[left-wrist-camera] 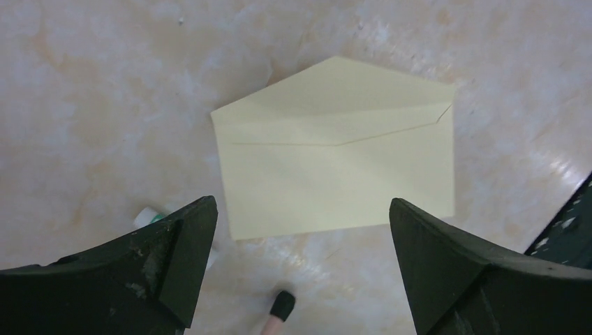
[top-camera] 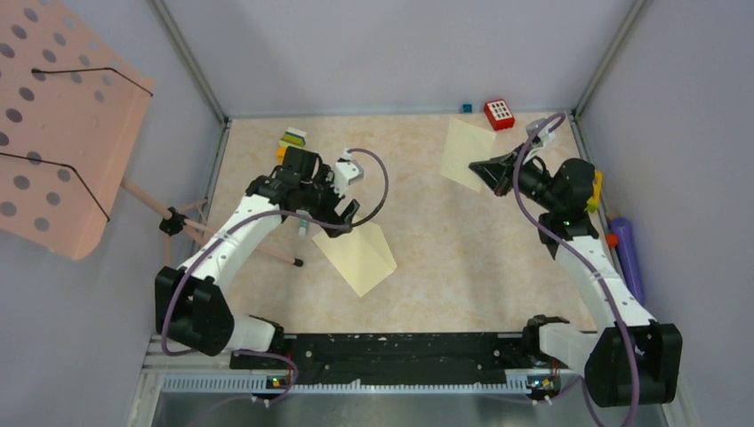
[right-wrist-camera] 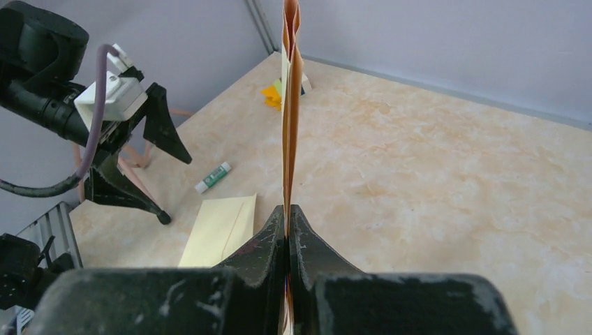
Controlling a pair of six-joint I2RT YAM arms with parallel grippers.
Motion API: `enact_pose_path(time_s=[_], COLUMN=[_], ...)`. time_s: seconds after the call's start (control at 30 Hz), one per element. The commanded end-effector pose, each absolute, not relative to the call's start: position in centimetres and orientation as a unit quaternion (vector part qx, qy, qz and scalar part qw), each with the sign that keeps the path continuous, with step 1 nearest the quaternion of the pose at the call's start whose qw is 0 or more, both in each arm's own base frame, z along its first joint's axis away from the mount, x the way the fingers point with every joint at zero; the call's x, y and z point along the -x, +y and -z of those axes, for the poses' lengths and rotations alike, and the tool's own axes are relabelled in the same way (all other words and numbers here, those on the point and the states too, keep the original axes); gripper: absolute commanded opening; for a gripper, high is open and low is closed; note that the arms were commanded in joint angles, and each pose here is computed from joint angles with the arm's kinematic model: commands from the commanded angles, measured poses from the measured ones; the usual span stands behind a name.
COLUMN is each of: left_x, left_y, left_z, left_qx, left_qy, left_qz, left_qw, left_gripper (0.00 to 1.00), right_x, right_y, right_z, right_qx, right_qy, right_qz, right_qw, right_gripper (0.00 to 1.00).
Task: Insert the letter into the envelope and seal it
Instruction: Adjust the envelope at the center of the board.
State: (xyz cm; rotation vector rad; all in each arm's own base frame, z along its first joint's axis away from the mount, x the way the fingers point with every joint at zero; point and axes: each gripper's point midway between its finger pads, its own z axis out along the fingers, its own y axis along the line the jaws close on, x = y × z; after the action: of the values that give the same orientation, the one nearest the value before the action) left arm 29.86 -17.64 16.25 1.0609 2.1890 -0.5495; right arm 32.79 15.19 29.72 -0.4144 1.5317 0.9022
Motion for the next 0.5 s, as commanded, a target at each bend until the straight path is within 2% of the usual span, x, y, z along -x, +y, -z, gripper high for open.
enact_pose_path(time_s=[0.0,0.47], left_x=[-30.0,-30.4], left_y=[-13.4,-10.1], left_z=[-15.4,-8.9], left_qx=[-0.523,-0.664], left_qy=[0.787,0.711], left_qz=[0.077,-0.088], left_qw=[0.317,0.214], left_gripper=[0.98,0.98], right_x=[-32.7,-32.3], right_y=[14.7,14.7], right_z=[-32.0,-31.8], right_qx=[0.196,0.208], right_qy=[0.642,0.64], right_qz=[-0.368,-0.363], right_qw=[0.644,0.645], right_gripper=[0.0,0.0])
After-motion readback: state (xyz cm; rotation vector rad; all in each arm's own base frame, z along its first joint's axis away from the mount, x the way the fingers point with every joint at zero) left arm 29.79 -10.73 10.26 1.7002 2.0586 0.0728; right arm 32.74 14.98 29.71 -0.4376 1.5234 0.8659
